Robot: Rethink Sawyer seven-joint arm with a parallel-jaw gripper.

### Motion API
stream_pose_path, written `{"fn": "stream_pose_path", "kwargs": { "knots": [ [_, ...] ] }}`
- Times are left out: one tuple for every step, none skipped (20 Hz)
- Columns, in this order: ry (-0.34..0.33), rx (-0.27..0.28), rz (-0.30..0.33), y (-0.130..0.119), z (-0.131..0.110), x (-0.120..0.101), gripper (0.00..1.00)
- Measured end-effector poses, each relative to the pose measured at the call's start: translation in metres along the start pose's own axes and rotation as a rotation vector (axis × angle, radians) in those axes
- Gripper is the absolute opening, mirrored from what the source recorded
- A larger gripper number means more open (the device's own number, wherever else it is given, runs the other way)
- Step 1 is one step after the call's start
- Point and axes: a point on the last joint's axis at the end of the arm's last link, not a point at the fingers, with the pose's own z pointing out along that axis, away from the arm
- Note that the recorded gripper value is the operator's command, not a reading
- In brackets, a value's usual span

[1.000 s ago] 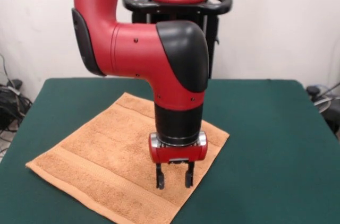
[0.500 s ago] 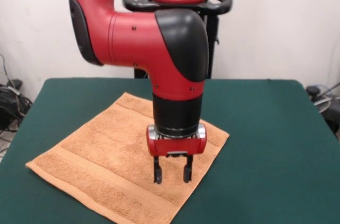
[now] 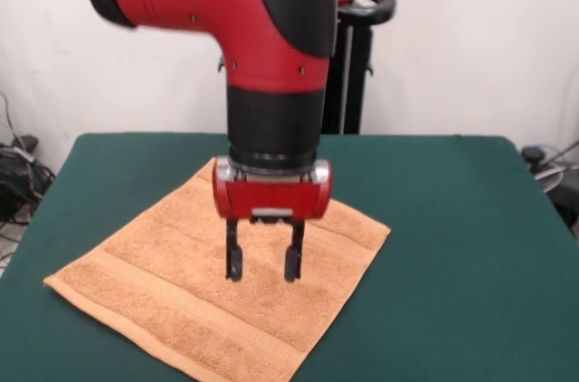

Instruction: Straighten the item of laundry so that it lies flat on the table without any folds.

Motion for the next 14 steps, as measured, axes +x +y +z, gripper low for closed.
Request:
{"fn": "stream_pose_path", "kwargs": {
  "knots": [
    [0.001, 0.000, 0.000, 0.000, -0.005, -0.002, 1.00],
    [0.003, 0.000, 0.001, -0.001, -0.012, -0.005, 1.00],
    [0.009, -0.002, 0.001, 0.000, -0.020, -0.009, 1.00],
    [0.015, -0.003, 0.001, 0.000, -0.027, -0.011, 1.00],
    [0.034, -0.010, 0.000, 0.002, -0.043, -0.016, 1.00],
    [0.042, -0.012, -0.001, 0.003, -0.050, -0.018, 1.00],
    [0.051, -0.015, -0.002, 0.004, -0.057, -0.020, 1.00],
    [0.056, -0.016, -0.004, 0.005, -0.061, -0.021, 1.00],
    [0.061, -0.017, -0.005, 0.005, -0.065, -0.022, 1.00],
    [0.067, -0.018, -0.008, 0.006, -0.071, -0.024, 1.00],
    [0.074, -0.019, -0.011, 0.007, -0.079, -0.027, 1.00],
    [0.076, -0.019, -0.012, 0.007, -0.082, -0.029, 1.00],
    [0.076, -0.019, -0.012, 0.007, -0.083, -0.029, 1.00],
    [0.074, -0.016, -0.012, 0.005, -0.089, -0.032, 1.00]
  ]
}}
